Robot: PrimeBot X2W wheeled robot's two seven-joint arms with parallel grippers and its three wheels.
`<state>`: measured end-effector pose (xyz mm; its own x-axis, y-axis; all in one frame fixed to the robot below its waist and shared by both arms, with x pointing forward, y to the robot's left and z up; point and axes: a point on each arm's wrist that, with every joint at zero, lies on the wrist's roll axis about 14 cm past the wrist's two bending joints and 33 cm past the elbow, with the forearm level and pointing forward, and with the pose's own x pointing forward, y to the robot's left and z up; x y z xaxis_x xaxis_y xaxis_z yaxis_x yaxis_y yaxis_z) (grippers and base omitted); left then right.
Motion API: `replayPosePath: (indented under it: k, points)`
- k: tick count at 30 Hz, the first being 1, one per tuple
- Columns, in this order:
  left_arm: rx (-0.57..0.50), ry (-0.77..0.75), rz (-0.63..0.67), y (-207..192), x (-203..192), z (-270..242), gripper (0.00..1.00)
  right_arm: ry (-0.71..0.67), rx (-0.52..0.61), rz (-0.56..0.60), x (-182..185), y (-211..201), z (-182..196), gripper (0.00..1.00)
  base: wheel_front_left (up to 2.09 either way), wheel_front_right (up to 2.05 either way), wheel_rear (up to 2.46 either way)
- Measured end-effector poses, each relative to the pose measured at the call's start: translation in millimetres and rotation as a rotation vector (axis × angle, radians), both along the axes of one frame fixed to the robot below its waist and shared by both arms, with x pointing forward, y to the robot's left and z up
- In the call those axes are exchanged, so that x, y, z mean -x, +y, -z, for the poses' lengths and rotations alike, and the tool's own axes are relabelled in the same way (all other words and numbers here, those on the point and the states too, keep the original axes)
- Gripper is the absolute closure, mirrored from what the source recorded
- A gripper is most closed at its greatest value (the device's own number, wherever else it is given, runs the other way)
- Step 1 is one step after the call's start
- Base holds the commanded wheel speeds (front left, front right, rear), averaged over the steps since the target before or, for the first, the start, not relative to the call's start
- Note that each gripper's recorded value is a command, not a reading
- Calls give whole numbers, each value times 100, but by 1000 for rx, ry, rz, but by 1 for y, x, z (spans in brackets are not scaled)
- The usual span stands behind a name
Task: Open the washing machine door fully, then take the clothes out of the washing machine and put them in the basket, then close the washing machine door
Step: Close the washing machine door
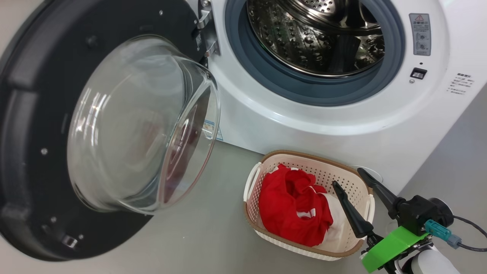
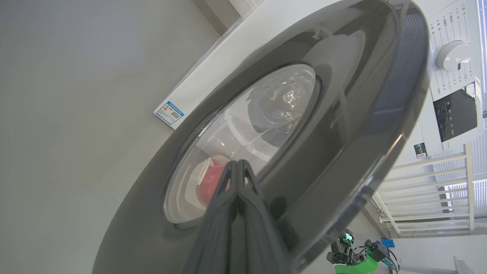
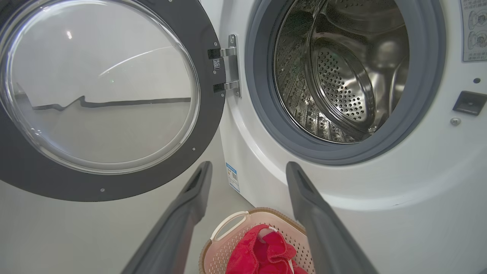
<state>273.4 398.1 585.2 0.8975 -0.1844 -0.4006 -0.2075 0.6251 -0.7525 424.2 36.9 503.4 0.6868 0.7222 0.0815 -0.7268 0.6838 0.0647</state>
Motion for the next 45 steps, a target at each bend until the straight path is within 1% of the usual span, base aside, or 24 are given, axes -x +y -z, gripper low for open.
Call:
replayPosePath:
  k: [6,15,19,24,32,41,45]
  points:
    - [23,-21,151,-34,1,-4,100,-6,-2,22,0,-8,-3,0,0,0,0]
    - [32,-74,441,-104,-9,-18,100,-11,-8,63,1,-21,-7,0,0,0,0]
    - [23,-96,537,-130,-18,-21,100,-11,-12,89,1,-29,-8,0,0,0,0]
    - [36,-132,651,-163,-28,-26,100,-14,-14,135,-1,-45,-9,0,0,0,0]
    - [62,-159,792,-212,-50,-25,100,-2,-10,206,-4,-70,-4,0,0,0,0]
    - [70,-246,885,-260,-87,-39,100,8,-5,288,-6,-99,1,0,0,0,0]
    - [84,-273,904,-277,-105,-43,100,0,-10,327,-10,-111,-2,0,0,0,0]
